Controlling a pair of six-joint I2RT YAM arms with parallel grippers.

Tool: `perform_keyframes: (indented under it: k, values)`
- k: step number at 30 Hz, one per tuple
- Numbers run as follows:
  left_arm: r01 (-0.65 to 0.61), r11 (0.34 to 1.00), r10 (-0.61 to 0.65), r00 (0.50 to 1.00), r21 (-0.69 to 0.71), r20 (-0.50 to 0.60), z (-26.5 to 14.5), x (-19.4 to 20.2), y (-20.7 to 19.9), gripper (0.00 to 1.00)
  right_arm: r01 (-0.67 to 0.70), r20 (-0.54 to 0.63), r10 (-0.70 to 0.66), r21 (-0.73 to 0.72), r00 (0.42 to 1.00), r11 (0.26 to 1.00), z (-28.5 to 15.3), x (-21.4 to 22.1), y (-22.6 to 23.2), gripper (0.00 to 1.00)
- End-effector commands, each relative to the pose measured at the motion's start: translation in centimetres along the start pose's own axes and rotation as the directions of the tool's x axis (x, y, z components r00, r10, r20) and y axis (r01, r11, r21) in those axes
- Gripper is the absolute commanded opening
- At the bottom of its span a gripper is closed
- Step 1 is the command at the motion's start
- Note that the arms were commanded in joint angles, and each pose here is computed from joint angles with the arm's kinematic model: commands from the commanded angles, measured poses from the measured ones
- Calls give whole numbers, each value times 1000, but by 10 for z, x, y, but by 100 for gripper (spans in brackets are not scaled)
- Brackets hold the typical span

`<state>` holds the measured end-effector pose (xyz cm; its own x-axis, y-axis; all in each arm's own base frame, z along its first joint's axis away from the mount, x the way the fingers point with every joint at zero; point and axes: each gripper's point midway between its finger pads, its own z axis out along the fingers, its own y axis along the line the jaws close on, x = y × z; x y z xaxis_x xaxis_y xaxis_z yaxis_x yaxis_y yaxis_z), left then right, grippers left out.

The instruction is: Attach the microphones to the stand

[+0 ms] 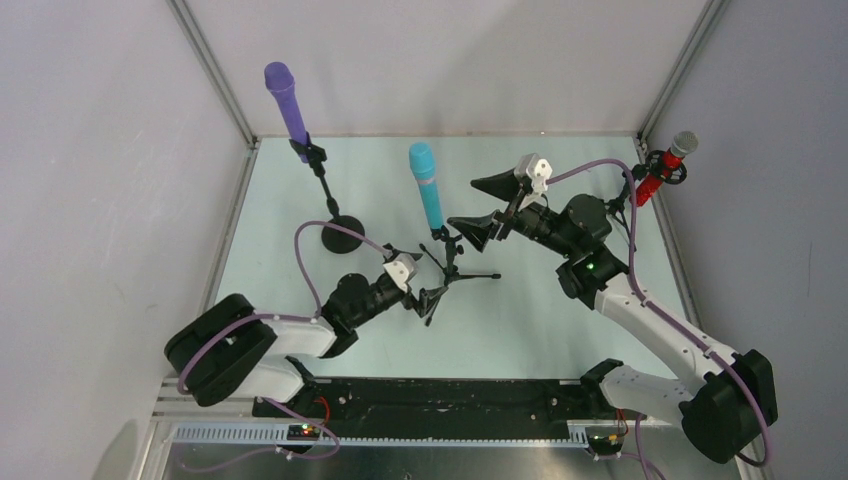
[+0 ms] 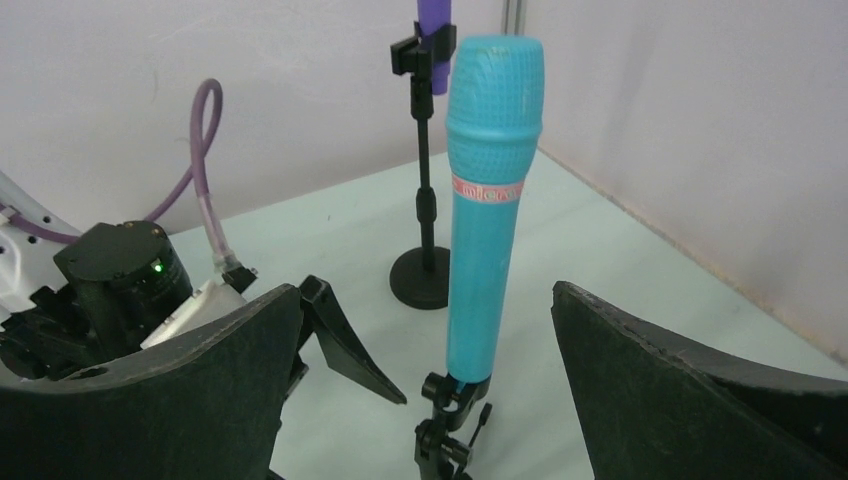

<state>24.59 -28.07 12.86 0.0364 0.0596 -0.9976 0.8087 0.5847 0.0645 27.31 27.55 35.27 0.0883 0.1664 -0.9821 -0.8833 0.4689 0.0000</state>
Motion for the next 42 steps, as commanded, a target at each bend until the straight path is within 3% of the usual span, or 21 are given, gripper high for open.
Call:
perform_keyframes:
  k: [1, 11, 20, 28, 31, 39, 42]
  values:
    - [29, 998, -31, 999, -47, -35, -9, 4, 6, 100, -26, 8, 25, 17, 1000, 1000, -7, -1, -2, 100]
    - [110, 980, -139, 975, -169, -171, -29, 27, 22, 100, -114, -33, 118, 93, 993, 989, -29, 29, -21, 99]
    - [131, 905, -226, 954, -404, -196, -57, 17, 67, 100, -237, -78, 274, 320, 958, 917, -73, 82, -67, 99]
    - [125, 827, -243, 959, -548, -148, -86, -7, 112, 99, -209, -100, 323, 577, 941, 789, -133, 130, -109, 99]
    - [104, 792, -213, 971, -601, -113, -97, -22, 130, 98, -182, -89, 328, 682, 941, 708, -163, 142, -129, 99]
    - [-46, 645, -86, 987, -763, -133, -133, -47, 168, 98, -77, -74, 264, 851, 962, 519, -222, 146, -160, 100]
    - [-72, 580, -84, 985, -811, -148, -146, -44, 180, 98, -23, -95, 212, 869, 973, 495, -236, 159, -159, 100]
